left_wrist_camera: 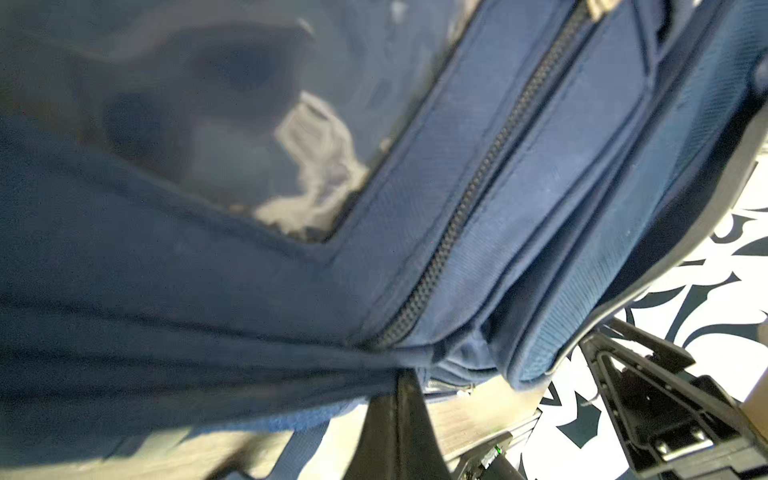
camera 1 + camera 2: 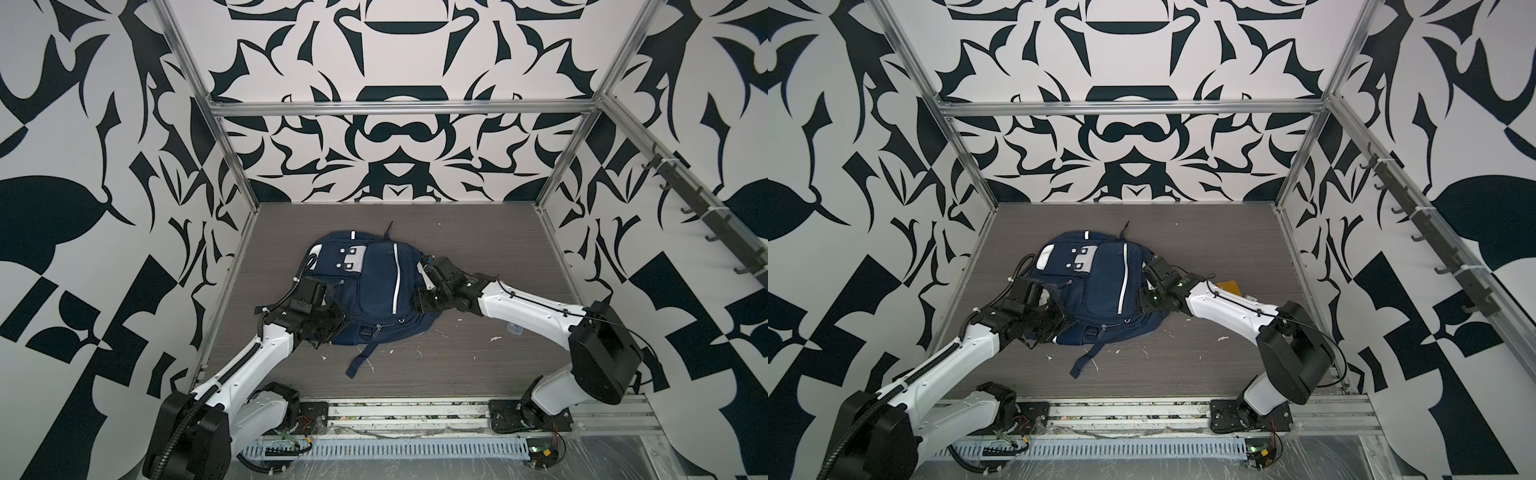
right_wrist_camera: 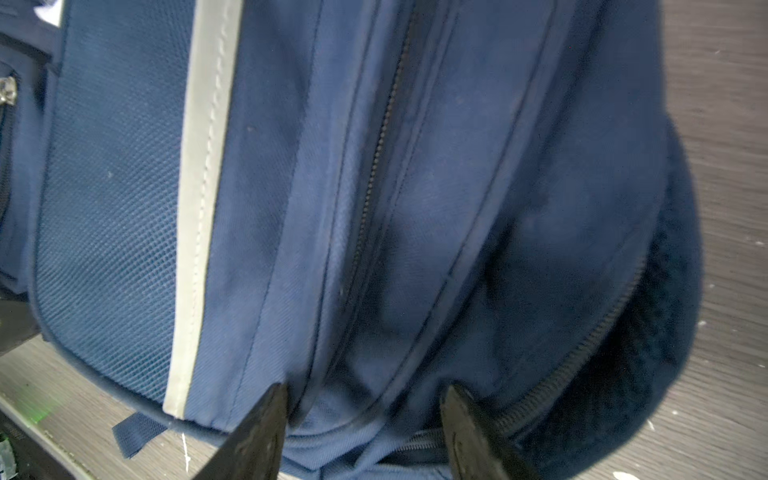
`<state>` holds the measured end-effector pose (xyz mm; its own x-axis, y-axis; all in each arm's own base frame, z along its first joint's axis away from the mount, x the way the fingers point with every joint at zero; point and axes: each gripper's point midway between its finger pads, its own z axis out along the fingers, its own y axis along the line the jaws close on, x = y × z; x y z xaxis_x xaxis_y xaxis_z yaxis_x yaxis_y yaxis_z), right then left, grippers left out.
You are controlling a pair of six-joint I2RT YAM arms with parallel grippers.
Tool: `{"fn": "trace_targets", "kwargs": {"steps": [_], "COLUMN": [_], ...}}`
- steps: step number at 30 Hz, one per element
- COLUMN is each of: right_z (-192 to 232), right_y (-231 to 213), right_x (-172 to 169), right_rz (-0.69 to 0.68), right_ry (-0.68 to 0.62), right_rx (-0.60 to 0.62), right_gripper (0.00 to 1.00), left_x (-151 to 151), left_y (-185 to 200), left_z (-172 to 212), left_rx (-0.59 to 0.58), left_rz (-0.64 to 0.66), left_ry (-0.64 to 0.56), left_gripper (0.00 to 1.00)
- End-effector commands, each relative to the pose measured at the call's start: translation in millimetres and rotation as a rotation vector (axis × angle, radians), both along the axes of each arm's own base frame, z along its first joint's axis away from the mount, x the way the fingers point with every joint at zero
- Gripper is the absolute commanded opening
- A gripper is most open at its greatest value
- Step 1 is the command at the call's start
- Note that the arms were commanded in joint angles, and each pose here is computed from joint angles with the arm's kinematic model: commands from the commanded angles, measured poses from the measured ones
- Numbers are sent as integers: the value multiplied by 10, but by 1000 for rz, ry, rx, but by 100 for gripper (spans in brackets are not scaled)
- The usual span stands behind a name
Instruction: Pack the student bag
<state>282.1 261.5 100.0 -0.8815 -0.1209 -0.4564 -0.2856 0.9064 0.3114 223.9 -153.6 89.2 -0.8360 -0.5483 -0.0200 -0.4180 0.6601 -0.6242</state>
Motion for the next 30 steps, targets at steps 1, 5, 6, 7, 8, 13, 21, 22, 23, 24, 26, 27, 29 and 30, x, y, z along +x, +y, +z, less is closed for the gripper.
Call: {"fn": "trace_targets", "kwargs": {"steps": [1, 5, 6, 7, 8, 13, 21, 22, 23, 24, 26, 27, 29, 30], "right_z": [255, 529, 605, 704, 777, 1136, 1134, 1103, 1070, 1014, 972, 937, 828, 777], "right_y": [-81, -75, -73, -61, -57, 9, -74, -89, -96, -101, -80, -63, -39, -27], "right_x": [48, 94, 103, 112, 110, -9, -583, -634, -667, -701, -755, -776, -796, -792], "right_rz": [-12, 12, 20, 28, 35, 100, 139, 137, 134, 132, 144, 151, 157, 155], "right_ry": [-68, -122, -136, -153, -164, -226, -199, -198, -202, -201, -202, -195, -171, -159], "right_rx": [-11, -13, -13, -10, -9, -22, 37, 68, 96, 122, 166, 181, 184, 179], "right_gripper": [64, 66, 67, 68, 69, 88, 93, 93, 92, 91, 86, 84, 83, 82], "left_x": [134, 179, 196, 211, 225, 331, 520, 532, 542, 556, 573, 575, 576, 571], "left_y": [-136, -212, -234, -253, -271, -369, -627, -653, -673, -691, -719, -734, -757, -771], "left_z": [347, 466, 501, 531, 566, 735, 978, 1010, 1028, 1046, 1071, 1074, 1074, 1067], "left_rx": [-56, -106, -122, -133, -142, -187, -260, -267, -274, -282, -293, -298, -301, -302], "left_rz": [-61, -61, -59, -58, -60, -66, -85, -89, -91, -91, -90, -93, -98, -101], "left_ry": [-97, -112, -119, -123, -129, -170, -214, -216, -217, -218, -221, -222, -222, -219], "left_gripper": [0, 0, 0, 0, 0, 0, 0, 0, 0, 0, 0, 0, 0, 0]}}
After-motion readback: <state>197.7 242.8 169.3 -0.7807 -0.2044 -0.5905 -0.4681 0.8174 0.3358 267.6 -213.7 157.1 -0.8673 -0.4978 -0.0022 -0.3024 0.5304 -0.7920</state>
